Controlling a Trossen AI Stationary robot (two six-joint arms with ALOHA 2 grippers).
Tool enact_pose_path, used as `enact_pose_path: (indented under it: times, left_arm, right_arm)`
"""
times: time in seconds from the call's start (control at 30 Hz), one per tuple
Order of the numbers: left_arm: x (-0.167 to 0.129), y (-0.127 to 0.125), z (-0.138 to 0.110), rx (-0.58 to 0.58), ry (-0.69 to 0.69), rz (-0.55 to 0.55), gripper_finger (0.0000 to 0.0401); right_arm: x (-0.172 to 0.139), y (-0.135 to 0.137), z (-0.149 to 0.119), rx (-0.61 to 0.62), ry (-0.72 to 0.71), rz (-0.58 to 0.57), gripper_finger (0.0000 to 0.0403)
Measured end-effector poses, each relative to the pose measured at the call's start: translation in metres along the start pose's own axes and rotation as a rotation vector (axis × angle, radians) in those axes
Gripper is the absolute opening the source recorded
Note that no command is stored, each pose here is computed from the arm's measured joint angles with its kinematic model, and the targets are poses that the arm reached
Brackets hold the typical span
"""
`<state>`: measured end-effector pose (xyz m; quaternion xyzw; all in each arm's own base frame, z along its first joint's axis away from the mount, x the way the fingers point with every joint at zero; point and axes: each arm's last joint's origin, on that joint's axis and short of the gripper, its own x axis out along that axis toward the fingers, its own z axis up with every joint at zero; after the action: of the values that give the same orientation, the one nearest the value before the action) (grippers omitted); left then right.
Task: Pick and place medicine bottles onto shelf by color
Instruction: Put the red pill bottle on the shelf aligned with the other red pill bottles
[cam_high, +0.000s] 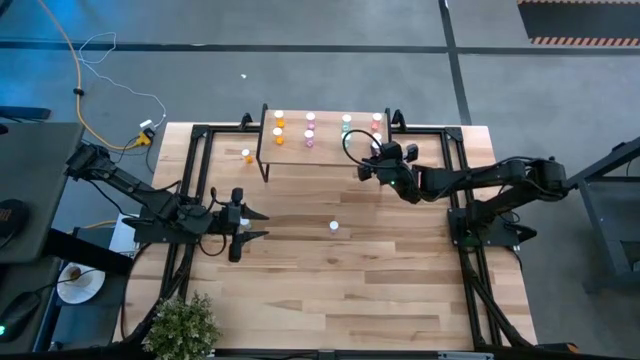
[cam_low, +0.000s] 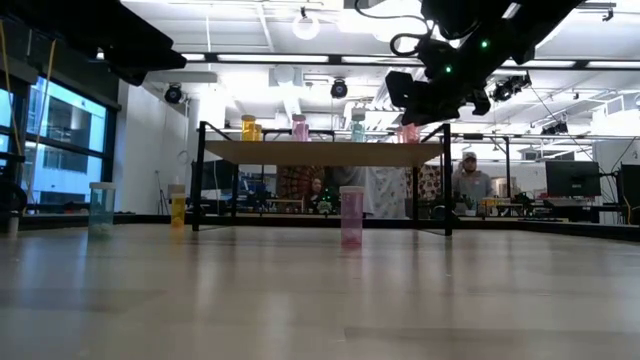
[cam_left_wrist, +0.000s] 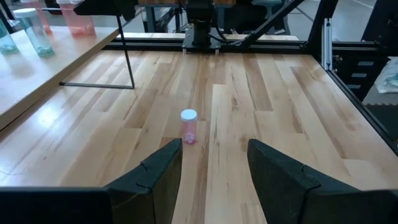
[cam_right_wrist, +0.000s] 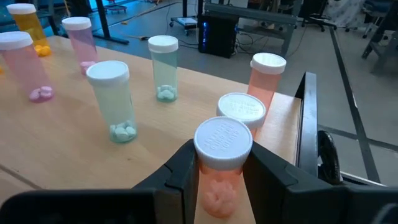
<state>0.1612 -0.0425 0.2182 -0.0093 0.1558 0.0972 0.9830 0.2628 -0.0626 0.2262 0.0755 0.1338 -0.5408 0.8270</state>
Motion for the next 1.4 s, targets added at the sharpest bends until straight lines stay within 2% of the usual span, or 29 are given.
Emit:
enact_pose_path:
  times: [0.63, 1.1, 1.4]
  left_arm:
    - [0.000, 0.000, -0.002, 0.017, 0.019, 0.003, 0.0172]
    - [0.000, 0.000, -0.002, 0.010, 0.019, 0.003, 0.0172]
    - [0.000, 0.000, -0.002, 0.010, 0.019, 0.002, 0.0172]
  right_arm:
    - [0.010, -0.007, 0.004, 0.009, 0.004, -0.011, 0.0097]
    - [-0.018, 0.010, -0.003, 0.048, -0.068, -0.032, 0.0097]
    - [-0.023, 0.012, -0.007, 0.104, -0.057, -0.028, 0.0097]
